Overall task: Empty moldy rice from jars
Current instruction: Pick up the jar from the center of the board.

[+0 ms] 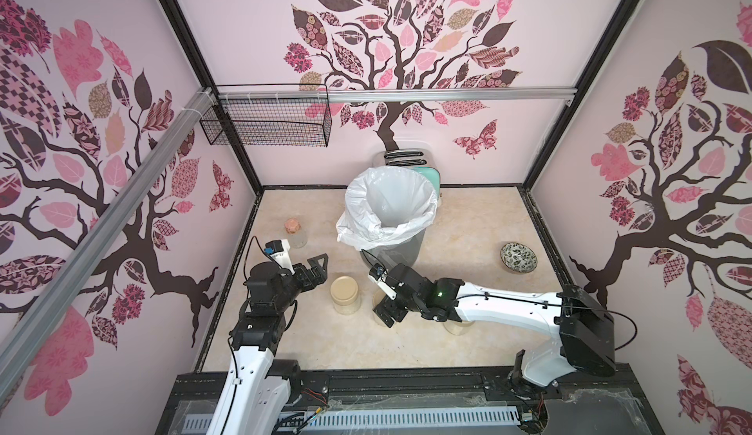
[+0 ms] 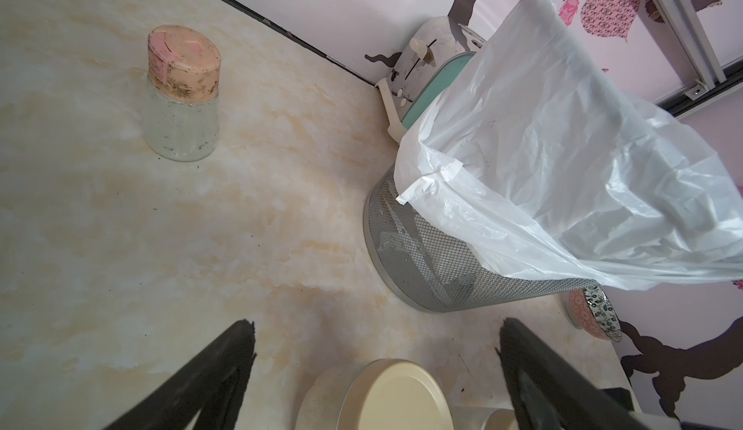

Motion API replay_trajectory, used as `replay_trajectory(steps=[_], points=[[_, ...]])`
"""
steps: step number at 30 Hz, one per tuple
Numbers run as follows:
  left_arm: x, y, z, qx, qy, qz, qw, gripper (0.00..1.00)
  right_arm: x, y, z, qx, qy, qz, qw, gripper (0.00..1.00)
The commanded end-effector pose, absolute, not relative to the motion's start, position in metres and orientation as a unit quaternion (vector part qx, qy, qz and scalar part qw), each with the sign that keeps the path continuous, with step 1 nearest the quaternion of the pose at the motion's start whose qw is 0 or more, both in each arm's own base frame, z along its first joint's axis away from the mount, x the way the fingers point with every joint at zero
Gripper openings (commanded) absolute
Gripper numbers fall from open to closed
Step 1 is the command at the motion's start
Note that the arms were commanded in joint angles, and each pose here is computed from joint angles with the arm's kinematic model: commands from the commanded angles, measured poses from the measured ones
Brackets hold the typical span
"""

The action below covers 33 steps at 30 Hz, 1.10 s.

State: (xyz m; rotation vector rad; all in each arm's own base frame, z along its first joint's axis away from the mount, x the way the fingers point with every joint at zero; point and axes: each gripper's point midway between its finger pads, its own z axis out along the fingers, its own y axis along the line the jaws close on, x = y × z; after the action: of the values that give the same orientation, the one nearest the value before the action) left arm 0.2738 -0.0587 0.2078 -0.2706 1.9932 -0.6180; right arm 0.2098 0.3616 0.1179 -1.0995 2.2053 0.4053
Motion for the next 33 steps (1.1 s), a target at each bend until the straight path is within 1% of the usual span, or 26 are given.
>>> replay_trajectory(steps=[1,6,12,23,25,27,33], points=[[0.272,-0.061,0.211,-0.108,0.816,-0.264,0.503,0.98,0.209,0.362,0.112,-0.427,0.836,0.14,0.314,1.0],[0.27,-0.061,0.21,-0.109,0.816,-0.263,0.503,0.98,0.208,0.361,0.106,-0.417,0.841,0.146,0.311,0.99],[0.269,-0.061,0.207,-0.109,0.819,-0.263,0.498,0.98,0.208,0.359,0.102,-0.411,0.844,0.145,0.311,0.94],[0.27,-0.061,0.206,-0.112,0.819,-0.264,0.497,0.98,0.206,0.352,0.087,-0.404,0.852,0.139,0.302,0.87],[0.27,-0.062,0.206,-0.11,0.82,-0.263,0.496,0.98,0.205,0.351,0.085,-0.402,0.854,0.138,0.299,0.84],[0.271,-0.062,0.206,-0.11,0.82,-0.264,0.496,0.98,0.206,0.351,0.087,-0.398,0.855,0.139,0.302,0.81],[0.272,-0.064,0.213,-0.106,0.816,-0.269,0.5,0.98,0.209,0.351,0.11,-0.374,0.854,0.157,0.325,0.78]])
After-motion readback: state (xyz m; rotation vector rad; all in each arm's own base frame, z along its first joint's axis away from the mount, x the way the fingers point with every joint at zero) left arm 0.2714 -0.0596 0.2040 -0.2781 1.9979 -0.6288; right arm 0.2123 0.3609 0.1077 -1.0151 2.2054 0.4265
